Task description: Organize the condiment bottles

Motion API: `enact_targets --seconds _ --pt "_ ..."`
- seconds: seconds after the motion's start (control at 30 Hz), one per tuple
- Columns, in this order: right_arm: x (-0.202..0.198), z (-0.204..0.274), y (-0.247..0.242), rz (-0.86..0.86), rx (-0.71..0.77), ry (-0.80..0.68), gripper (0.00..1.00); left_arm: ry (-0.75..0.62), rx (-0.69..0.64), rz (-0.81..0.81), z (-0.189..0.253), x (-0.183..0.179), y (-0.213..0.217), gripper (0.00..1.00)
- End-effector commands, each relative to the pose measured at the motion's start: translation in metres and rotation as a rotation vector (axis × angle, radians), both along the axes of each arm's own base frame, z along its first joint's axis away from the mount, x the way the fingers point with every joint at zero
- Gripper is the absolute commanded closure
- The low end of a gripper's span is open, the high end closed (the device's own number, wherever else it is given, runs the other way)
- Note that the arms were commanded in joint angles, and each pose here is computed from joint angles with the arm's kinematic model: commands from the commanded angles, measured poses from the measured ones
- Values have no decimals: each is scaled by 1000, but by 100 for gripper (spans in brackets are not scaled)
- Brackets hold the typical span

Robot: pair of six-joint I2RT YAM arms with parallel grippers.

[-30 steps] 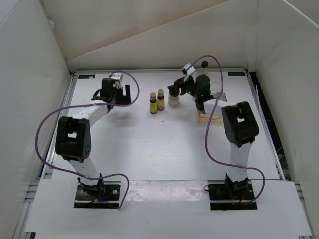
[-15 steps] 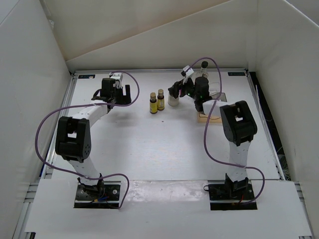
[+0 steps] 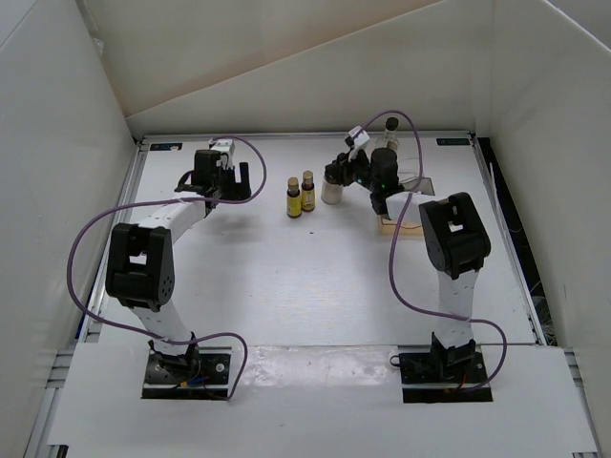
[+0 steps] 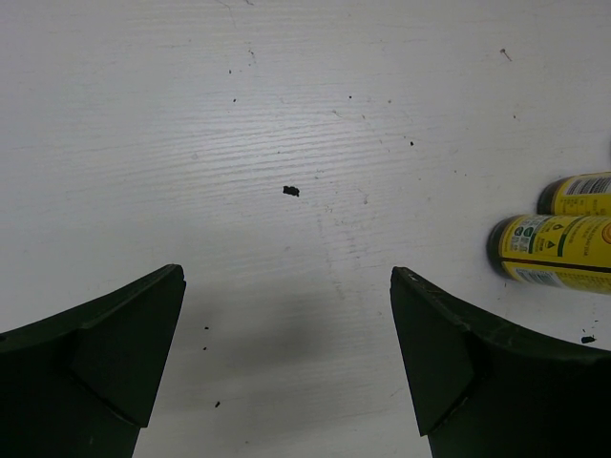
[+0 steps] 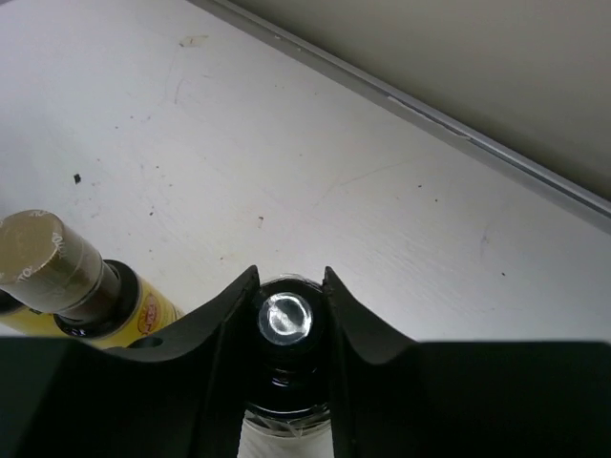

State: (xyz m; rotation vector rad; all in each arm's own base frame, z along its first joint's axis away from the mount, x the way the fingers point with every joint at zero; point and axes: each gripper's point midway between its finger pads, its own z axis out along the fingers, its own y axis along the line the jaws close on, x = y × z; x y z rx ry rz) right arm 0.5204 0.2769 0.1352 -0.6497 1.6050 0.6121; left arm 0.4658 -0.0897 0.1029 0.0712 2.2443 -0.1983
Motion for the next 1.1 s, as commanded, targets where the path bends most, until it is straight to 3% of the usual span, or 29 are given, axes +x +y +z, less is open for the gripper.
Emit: enact_targets --seconds 0.0,0.37,0.67,0.73,0.9,1.07 --pt "-2 15 -1 -12 -13 -18 100 -43 -26 -5 19 4 -2 0" --pt "-36 77 -8 10 -6 -118 100 -59 -41 -7 28 -1 -3 0" --pt "-100 140 -18 30 -29 -255 100 -84 -48 3 37 -13 -1 0" --pt "-109 127 -25 28 -66 -236 100 -91 -51 5 39 -16 0 0" --pt "-140 164 -58 -36 -76 -321 100 -104 -62 7 42 -21 -2 0" --pt "-153 141 -95 -137 -118 -308 100 -107 -65 -11 43 -25 -10 0"
